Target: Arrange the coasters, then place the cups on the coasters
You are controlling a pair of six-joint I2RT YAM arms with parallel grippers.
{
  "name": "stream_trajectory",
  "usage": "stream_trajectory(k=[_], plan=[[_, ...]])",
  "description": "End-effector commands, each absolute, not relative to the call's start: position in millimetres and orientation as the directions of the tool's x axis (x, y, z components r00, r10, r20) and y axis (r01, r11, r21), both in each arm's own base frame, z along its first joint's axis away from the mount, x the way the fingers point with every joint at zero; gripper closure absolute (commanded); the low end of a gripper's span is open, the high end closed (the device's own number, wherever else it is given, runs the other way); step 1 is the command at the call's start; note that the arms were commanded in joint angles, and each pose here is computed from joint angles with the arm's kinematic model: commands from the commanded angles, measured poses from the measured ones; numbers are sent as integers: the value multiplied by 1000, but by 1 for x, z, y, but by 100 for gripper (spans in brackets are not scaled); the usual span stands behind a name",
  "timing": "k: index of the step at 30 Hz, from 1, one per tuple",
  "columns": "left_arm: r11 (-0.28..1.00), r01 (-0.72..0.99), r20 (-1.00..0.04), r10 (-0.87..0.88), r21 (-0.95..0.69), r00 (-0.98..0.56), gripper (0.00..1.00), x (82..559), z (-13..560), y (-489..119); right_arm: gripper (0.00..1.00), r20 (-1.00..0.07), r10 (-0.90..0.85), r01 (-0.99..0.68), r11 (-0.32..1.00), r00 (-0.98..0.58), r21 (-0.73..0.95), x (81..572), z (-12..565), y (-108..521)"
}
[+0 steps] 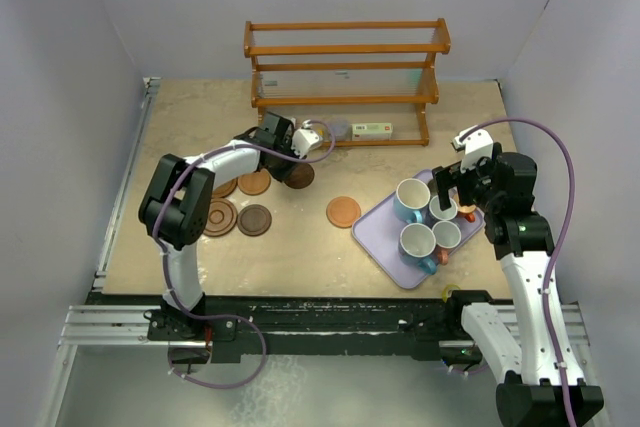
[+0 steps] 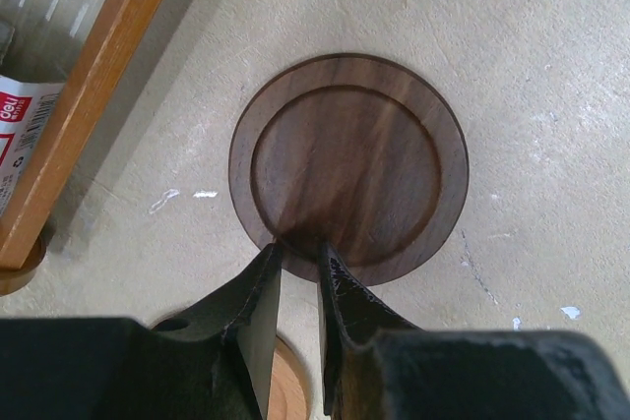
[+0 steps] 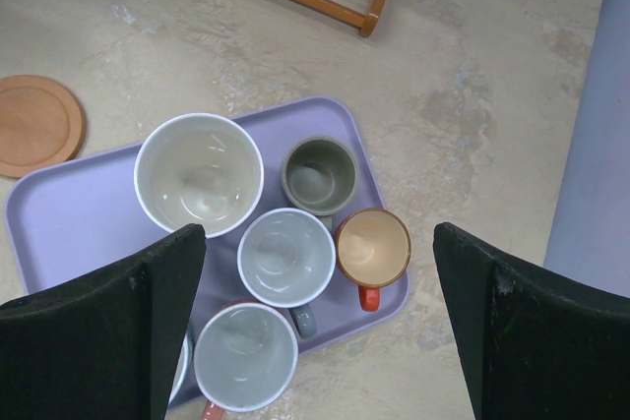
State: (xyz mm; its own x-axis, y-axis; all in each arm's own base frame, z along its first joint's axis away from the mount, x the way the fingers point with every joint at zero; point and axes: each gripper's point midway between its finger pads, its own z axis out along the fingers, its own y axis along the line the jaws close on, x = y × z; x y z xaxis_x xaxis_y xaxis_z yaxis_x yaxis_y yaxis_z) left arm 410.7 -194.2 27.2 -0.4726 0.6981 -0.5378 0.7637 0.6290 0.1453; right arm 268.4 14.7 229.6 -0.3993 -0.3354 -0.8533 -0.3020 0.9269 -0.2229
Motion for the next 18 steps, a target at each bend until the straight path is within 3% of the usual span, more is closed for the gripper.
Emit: stream_trajectory(k=[1, 18], plan=[[613, 780, -376, 756, 121, -536, 82, 377, -2, -157, 0, -863, -341, -312, 922, -373, -230, 271, 238, 16], [591, 801, -330, 777, 90, -536, 82, 356, -4, -150, 0, -863, -342, -314, 921, -373, -230, 271, 238, 17]])
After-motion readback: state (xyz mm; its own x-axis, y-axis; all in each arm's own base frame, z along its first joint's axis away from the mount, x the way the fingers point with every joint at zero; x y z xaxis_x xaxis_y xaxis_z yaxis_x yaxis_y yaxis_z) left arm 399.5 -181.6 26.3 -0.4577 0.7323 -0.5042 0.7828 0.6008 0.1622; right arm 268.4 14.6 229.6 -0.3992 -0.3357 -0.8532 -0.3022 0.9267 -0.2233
